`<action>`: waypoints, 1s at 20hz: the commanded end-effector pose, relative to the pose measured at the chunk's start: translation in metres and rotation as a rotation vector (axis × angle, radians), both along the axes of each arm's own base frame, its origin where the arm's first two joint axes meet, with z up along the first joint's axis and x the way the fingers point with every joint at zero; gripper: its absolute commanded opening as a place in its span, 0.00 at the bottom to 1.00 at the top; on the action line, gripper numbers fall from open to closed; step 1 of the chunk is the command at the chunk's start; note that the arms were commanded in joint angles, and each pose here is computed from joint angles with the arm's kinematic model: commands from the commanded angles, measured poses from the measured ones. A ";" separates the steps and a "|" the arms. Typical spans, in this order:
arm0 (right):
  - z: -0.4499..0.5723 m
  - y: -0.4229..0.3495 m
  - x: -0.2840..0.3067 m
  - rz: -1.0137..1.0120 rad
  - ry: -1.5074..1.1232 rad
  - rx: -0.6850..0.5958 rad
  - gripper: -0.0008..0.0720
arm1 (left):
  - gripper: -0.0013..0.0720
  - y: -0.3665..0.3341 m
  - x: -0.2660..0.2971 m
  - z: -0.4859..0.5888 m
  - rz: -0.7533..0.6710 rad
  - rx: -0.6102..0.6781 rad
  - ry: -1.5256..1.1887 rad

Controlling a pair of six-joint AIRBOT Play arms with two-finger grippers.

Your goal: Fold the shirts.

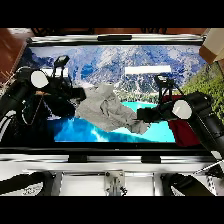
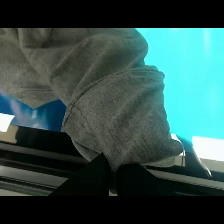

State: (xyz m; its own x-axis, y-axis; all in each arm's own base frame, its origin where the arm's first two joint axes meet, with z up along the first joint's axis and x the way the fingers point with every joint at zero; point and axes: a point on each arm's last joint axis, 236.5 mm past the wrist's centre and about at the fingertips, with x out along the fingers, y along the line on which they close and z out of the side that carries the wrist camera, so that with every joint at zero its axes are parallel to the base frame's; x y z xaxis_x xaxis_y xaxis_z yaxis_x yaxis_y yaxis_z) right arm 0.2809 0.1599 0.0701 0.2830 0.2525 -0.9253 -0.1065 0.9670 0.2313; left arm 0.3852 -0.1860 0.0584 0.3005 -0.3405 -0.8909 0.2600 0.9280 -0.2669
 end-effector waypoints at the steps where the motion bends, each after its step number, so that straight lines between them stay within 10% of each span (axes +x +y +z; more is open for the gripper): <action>1: -0.003 0.001 0.000 0.001 0.012 -0.001 0.12 | 0.70 0.017 -0.062 -0.028 -0.028 0.006 0.212; 8: -0.003 0.001 0.000 0.002 0.011 -0.001 0.12 | 0.80 -0.042 -0.102 -0.110 0.216 -0.340 0.288; 20: -0.002 0.003 0.000 0.003 0.011 0.008 0.12 | 0.60 -0.055 -0.070 -0.160 0.336 -0.342 0.251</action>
State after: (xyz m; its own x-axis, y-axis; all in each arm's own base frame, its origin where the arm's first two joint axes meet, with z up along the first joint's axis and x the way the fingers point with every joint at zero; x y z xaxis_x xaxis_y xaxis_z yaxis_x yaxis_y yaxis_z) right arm 0.2804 0.1622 0.0675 0.2710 0.2578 -0.9274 -0.1070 0.9656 0.2371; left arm 0.3040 -0.2437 -0.0925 0.1978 -0.5634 -0.8021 -0.1361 0.7946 -0.5917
